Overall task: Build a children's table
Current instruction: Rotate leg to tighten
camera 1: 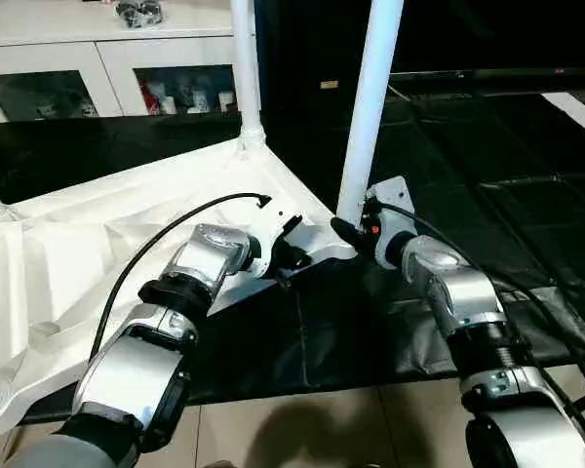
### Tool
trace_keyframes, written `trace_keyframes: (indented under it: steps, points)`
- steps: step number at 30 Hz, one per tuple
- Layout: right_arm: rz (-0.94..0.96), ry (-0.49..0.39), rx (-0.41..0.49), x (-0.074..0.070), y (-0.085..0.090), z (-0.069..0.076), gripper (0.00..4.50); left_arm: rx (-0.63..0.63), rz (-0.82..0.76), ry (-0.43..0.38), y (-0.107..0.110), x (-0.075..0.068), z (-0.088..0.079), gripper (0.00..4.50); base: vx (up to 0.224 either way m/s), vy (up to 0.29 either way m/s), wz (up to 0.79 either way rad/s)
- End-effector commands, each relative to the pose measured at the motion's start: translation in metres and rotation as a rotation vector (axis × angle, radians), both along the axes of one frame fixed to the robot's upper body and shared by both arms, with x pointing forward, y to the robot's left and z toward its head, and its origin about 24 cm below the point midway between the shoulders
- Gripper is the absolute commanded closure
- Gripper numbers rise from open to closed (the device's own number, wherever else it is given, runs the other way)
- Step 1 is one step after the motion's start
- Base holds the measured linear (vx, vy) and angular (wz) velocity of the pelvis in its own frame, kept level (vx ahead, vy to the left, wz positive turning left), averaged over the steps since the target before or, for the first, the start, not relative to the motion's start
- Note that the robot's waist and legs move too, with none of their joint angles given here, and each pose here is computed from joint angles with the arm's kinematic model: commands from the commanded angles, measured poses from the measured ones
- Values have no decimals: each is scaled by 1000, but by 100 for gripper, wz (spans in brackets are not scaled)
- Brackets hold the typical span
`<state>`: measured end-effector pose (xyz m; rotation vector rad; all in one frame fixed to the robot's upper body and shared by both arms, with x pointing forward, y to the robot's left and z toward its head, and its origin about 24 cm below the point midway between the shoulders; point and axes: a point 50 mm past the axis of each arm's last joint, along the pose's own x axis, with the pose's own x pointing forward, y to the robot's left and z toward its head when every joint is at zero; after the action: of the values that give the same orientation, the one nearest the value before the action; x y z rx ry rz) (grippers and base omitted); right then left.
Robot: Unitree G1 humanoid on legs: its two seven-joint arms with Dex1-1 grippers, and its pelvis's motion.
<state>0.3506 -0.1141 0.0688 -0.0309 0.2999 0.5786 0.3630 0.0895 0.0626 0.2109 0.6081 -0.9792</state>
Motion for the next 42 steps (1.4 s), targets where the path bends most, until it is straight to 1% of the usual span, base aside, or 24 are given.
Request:
trace_keyframes:
  steps: [1,2,4,5,6,7,8,10,11,12,13,15,19,20,22,27,29,31,33,34,35,38,40,42]
  points:
    - [211,54,69,-15,36,-10,136,-62,-48,-119,-16,6,24,450,0,0,0]
    - [215,51,71,-15,33,-10,123,-59,-54,-116,-14,5,23,450,0,0,0]
    - [232,39,55,-16,20,-10,110,-56,-83,-110,-9,4,20,450,0,0,0]
    - [252,23,44,-16,8,-9,110,-55,-115,-102,-6,2,19,450,0,0,0]
    - [274,5,38,-16,-3,-7,90,-50,-147,-93,-2,0,18,450,0,0,0]
    - [284,-3,36,-16,-7,-5,90,-46,-160,-89,-1,-1,18,450,0,0,0]
    - [304,-17,29,-17,-14,-3,80,-34,-198,-87,2,-3,17,450,0,0,0]
    - [348,-30,9,-18,-23,1,62,-17,-258,-84,5,-7,15,450,0,0,0]
    - [374,-35,-2,-19,-27,2,62,-10,-282,-80,7,-8,15,450,0,0,0]
    - [402,-36,-11,-21,-30,3,53,-3,-303,-71,8,-9,14,450,0,0,0]
    - [406,-36,-11,-21,-30,3,53,-1,-306,-69,8,-10,14,450,0,0,0]
    - [496,-36,-19,-26,-36,6,53,33,-383,-51,14,-14,11,450,0,0,0]
    - [633,-3,-18,-35,-44,10,53,60,-475,-27,21,-19,10,450,0,0,0]
    - [690,17,-21,-38,-48,12,53,72,-532,-23,24,-22,11,450,0,0,0]
    - [752,38,-33,-42,-51,12,53,87,-601,-13,28,-26,12,450,0,0,0]
    - [829,75,-18,-48,-52,13,53,104,-693,7,35,-31,14,450,0,0,0]
    - [835,76,-18,-48,-52,13,79,109,-717,13,36,-32,15,450,0,0,0]
    - [842,78,-15,-47,-51,13,87,112,-739,17,36,-33,15,450,0,0,0]
    - [849,80,-13,-46,-50,13,114,112,-759,23,36,-35,16,450,0,0,0]
    - [849,80,-13,-46,-50,13,114,112,-759,23,36,-35,16,450,0,0,0]
    - [852,82,-13,-46,-49,12,137,110,-773,25,35,-36,16,450,0,0,0]
    - [853,85,-10,-45,-48,12,145,108,-787,25,34,-37,15,450,0,0,0]
    - [858,83,-8,-45,-46,11,170,108,-791,25,33,-37,15,450,0,0,0]
    - [860,82,1,-45,-45,11,182,108,-793,25,33,-38,15,450,0,0,0]
